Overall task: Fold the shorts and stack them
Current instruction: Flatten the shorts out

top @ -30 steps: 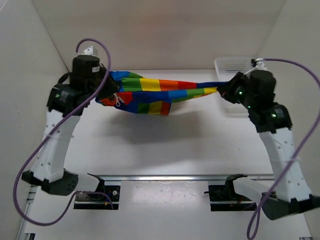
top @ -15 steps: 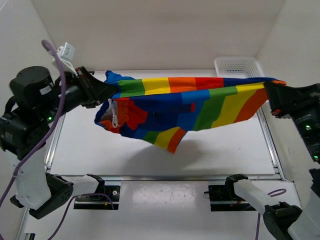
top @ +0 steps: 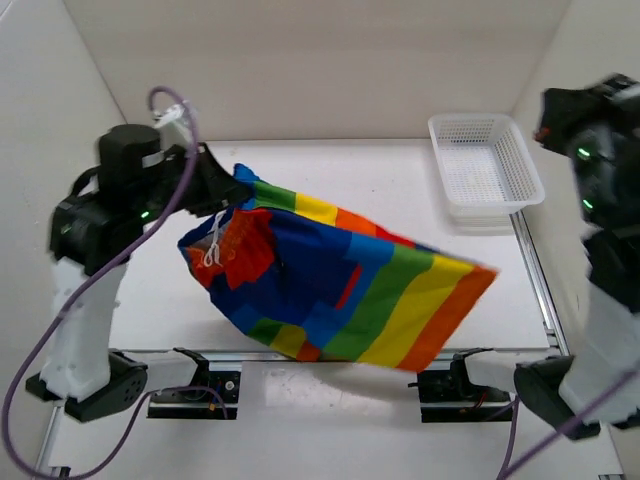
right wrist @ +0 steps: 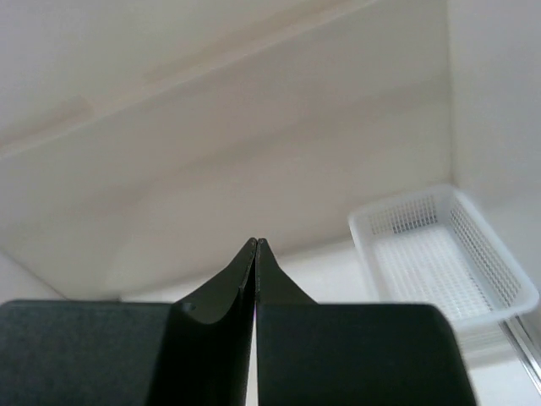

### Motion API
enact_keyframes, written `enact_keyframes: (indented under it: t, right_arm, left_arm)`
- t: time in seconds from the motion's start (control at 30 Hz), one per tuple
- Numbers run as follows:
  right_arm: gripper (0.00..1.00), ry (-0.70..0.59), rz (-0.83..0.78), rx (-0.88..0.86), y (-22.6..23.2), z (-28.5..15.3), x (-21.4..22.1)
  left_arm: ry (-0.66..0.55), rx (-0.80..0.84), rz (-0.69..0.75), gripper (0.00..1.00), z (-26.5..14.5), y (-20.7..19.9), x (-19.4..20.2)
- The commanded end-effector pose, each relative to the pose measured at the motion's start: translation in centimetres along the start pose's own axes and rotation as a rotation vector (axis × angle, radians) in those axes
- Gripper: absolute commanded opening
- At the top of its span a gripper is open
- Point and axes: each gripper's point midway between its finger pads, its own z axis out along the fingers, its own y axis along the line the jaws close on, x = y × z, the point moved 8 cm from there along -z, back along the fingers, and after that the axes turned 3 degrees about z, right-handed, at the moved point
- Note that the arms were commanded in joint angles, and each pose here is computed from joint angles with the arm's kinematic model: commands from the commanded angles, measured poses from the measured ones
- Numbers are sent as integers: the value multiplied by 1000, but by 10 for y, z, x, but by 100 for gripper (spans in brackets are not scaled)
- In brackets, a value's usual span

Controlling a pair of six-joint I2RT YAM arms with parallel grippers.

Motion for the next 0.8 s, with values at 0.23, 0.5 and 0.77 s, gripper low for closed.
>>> enact_keyframes:
  t: [0.23,0.5,0.77]
  right_arm:
    - [0,625,-114,-75,-12,133,211]
    - [53,1073,-6,-289,-24,83,350]
    - [78,1362,-13,-321,-39,-4,438]
  left_arm:
    - [217,-246,-16,10,161,93,-15]
    - [253,-282,-13,10,193,118,-18]
    - [260,-302,-29,10,197,129,-17]
